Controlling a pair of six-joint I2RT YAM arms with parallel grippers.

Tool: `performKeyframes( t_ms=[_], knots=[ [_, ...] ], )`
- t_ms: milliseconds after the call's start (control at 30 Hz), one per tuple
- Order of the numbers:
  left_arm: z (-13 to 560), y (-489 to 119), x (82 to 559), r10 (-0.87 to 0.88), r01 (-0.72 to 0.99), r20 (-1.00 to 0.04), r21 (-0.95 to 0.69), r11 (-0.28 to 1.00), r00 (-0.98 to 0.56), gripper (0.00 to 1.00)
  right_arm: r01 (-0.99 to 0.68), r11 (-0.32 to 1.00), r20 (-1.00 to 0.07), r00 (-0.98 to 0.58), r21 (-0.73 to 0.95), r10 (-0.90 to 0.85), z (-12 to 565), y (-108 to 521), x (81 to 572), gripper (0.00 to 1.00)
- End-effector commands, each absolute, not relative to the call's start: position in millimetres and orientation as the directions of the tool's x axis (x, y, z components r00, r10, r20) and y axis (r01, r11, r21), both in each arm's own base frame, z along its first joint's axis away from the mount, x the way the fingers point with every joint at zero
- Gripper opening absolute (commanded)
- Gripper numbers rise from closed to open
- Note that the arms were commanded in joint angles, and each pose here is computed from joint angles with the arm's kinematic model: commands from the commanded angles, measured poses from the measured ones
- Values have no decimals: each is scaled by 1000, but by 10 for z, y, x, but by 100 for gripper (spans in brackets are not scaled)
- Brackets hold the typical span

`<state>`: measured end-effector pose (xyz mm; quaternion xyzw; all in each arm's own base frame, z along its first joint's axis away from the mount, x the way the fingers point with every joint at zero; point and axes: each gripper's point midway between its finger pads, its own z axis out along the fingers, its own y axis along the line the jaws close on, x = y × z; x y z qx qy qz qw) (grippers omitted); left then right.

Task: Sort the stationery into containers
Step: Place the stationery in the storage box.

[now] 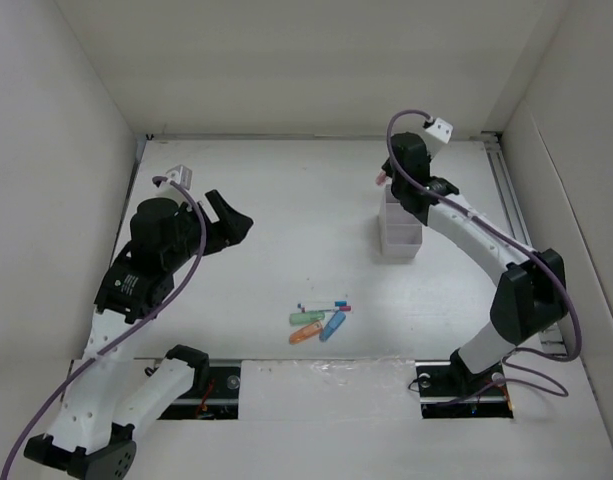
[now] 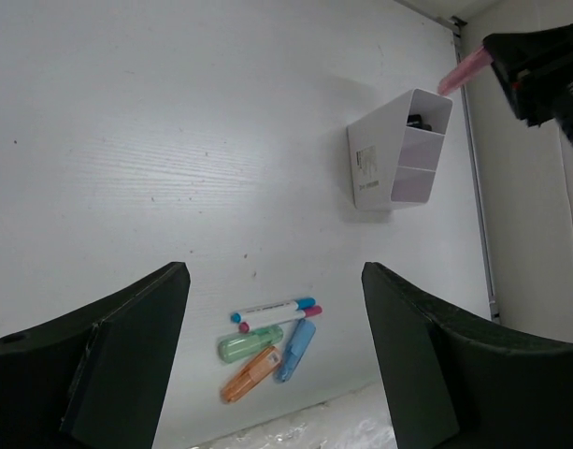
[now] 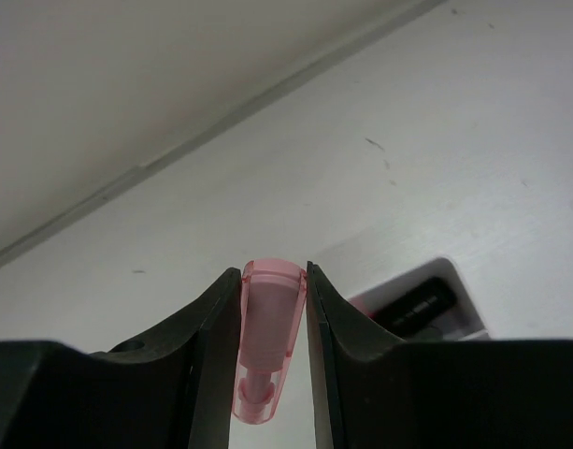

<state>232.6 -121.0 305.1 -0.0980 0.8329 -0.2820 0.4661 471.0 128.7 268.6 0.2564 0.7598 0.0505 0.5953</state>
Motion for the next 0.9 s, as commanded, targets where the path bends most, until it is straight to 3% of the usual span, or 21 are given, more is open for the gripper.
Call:
performKeyframes(
  t_ms=[0,633,800,867],
  knots=[
    [3132,-1283,2376,-427,154,-737,-575,803,-523,72,426,819,-890,-62,385,451,2611,1034,4678,11],
    [2985,-1298,2381,-411,150,-730,-568,809,-547,72,589,718,-886,-7,371,464,1997,635,4287,11],
    [2987,-1275,2362,-413,144,-732,-565,812,-542,72,605,712,-893,-6,355,450,1932,630,4259,20],
    [2947,-1275,2362,-411,139,-728,-564,814,-549,72,602,707,-888,7,371,460,1969,629,4255,35]
  ],
)
